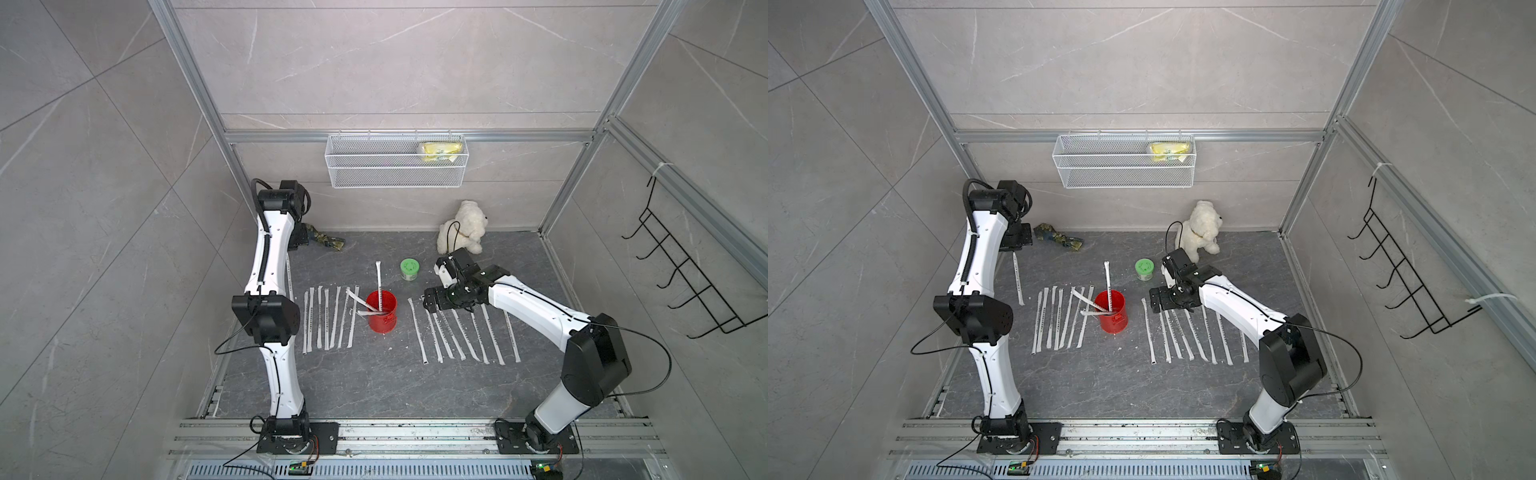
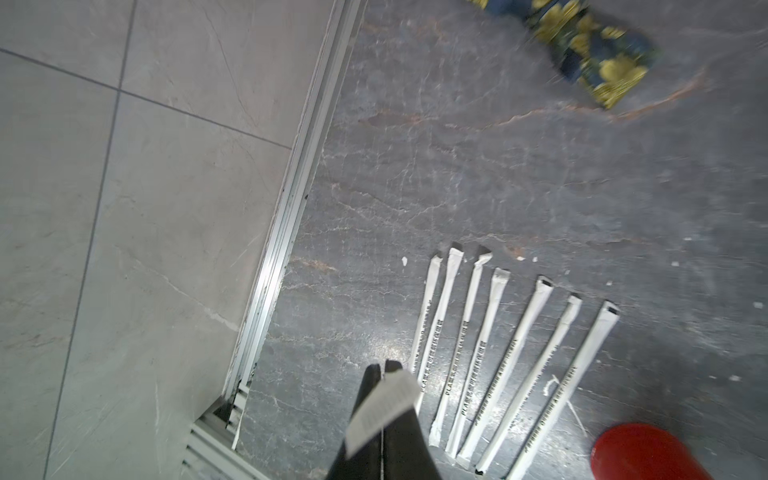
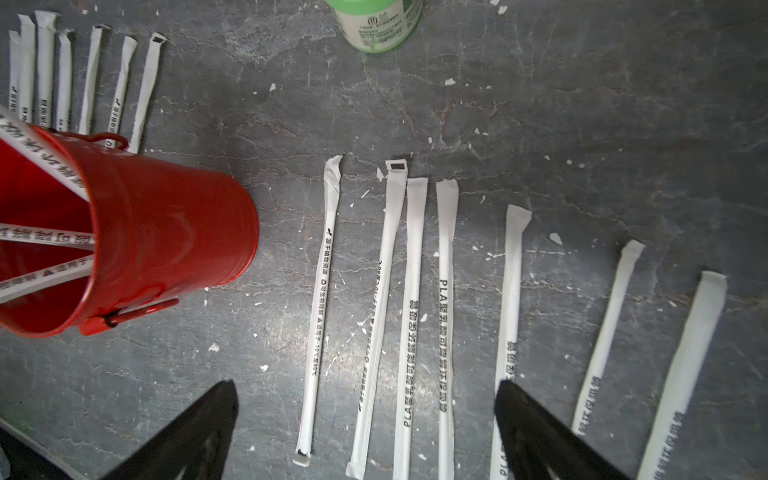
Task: Take the straws out of the storage container
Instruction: Place the straw at the center of the board.
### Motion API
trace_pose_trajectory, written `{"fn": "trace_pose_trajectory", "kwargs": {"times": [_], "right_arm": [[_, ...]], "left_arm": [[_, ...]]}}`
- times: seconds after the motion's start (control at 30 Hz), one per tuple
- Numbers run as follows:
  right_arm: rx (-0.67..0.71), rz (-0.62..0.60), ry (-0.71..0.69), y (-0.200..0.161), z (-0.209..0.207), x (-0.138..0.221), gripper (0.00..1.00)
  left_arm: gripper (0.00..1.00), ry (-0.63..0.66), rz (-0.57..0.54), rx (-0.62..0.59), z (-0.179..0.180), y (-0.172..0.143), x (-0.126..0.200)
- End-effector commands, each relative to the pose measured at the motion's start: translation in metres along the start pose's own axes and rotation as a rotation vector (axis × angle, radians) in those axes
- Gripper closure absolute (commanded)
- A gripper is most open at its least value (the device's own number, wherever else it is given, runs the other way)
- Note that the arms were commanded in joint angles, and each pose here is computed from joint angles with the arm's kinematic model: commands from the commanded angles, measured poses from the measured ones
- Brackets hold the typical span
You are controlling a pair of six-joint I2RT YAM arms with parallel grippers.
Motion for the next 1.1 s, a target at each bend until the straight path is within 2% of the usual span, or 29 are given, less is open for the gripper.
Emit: {"fn": "trace_pose_trajectory", "kwargs": {"times": [0.0,0.13,0.33,0.5,1.07], "right_arm": [[0.029,-0.010,0.010,0.011,0.001,-0.009,0.00],[0.028,0.006,0.020,0.011,0.002,-0.021,0.00],[0.015,0.005,0.027,0.010,0.002,-0.026,0.00],[0.011,0.016,0.018,0.005,0.000,-0.029,0.00],[0.003,0.044,0.020,0.003,-0.001,-0.040,0.00]], "left_arm": [[0.97,0.118,0.160,-0.078,0.020,-0.030,-0.017],[0.97,0.124,0.253,-0.116,0.010,-0.044,-0.043],[0.97,0.033,0.323,-0.147,-0.013,-0.060,-0.075],[0.97,0.015,0.384,-0.166,-0.023,-0.077,-0.098],[0.97,0.078,0.466,-0.192,-0.014,-0.088,-0.135]]}}
Point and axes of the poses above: each gripper's point midway between its finger pads, its own x axis back along the fingers, its own z axis along the line the jaws close on, y = z × x, the point moved 2 cm from there along x, back along the fingers, and after that the axes turned 8 degrees about x, right-handed, at the moved point
